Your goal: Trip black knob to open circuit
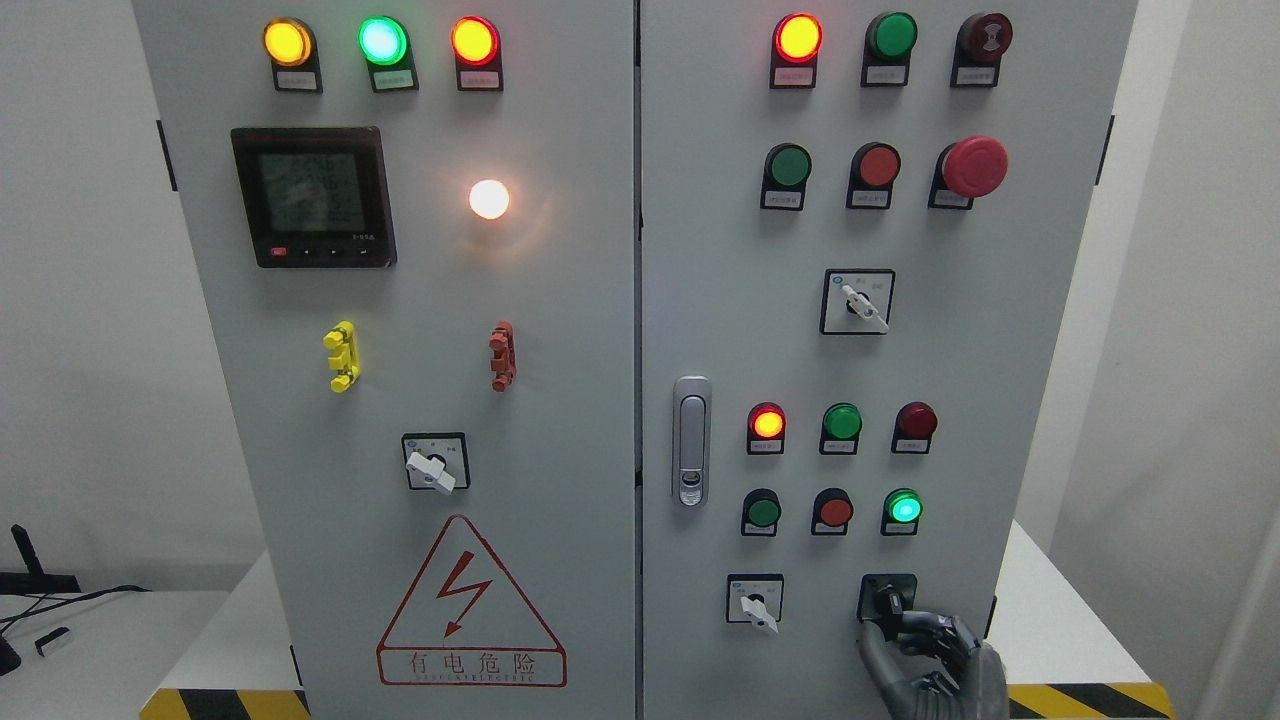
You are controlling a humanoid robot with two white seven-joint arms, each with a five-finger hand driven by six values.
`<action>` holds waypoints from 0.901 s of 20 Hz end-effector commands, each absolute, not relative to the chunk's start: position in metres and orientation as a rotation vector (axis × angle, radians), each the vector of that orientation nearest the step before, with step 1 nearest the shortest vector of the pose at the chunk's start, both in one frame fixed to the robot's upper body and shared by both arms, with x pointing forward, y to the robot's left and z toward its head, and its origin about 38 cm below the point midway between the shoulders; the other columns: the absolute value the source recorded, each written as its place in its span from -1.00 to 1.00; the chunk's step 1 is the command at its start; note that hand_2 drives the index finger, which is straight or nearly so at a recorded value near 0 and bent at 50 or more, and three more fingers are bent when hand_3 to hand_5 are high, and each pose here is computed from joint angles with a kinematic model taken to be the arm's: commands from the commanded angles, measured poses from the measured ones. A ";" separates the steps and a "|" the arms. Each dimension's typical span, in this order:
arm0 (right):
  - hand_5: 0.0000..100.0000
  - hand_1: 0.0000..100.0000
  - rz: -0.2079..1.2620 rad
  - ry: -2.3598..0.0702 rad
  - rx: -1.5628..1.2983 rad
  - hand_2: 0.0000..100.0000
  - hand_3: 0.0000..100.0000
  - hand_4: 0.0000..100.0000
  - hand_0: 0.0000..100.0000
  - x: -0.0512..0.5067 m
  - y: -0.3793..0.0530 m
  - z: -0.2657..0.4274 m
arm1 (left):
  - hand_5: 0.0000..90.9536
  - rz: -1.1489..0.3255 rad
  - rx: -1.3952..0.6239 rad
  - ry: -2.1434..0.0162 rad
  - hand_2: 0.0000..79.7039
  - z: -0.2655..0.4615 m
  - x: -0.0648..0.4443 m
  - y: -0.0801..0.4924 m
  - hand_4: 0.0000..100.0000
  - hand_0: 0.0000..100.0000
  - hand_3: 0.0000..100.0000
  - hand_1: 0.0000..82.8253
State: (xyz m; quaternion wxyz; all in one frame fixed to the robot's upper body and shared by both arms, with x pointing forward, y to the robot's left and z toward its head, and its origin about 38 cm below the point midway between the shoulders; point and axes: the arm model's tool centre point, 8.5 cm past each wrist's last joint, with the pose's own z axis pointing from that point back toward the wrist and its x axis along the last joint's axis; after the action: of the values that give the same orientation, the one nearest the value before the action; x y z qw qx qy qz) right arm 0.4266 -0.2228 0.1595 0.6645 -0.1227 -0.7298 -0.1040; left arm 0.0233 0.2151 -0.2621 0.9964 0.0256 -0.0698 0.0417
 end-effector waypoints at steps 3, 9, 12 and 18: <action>0.44 0.68 -0.209 -1.657 -0.266 -0.55 0.19 0.19 -0.62 0.426 -0.216 0.161 | -1.00 0.053 0.048 -0.141 -1.00 -0.262 0.024 0.215 -1.00 -0.76 -1.00 -0.06; 0.43 0.68 -0.213 -1.664 -0.273 -0.66 0.17 0.18 -0.62 0.423 -0.220 0.157 | -1.00 0.053 0.048 -0.141 -1.00 -0.262 0.024 0.215 -1.00 -0.76 -1.00 -0.06; 0.43 0.68 -0.211 -1.663 -0.276 -0.69 0.16 0.18 -0.62 0.422 -0.221 0.156 | -1.00 0.053 0.049 -0.141 -1.00 -0.262 0.024 0.215 -1.00 -0.76 -1.00 -0.06; 0.37 0.68 -0.207 -1.664 -0.295 -0.79 0.11 0.12 -0.62 0.418 -0.228 0.151 | -1.00 0.053 0.049 -0.141 -1.00 -0.262 0.024 0.215 -1.00 -0.76 -1.00 -0.06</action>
State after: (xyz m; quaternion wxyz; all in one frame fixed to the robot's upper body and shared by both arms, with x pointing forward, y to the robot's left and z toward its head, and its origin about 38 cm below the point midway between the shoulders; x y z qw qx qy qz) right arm 0.4206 -0.2279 0.1542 0.6586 -0.1278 -0.7346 -0.1013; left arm 0.0233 0.2151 -0.2621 0.9964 0.0256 -0.0699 0.0417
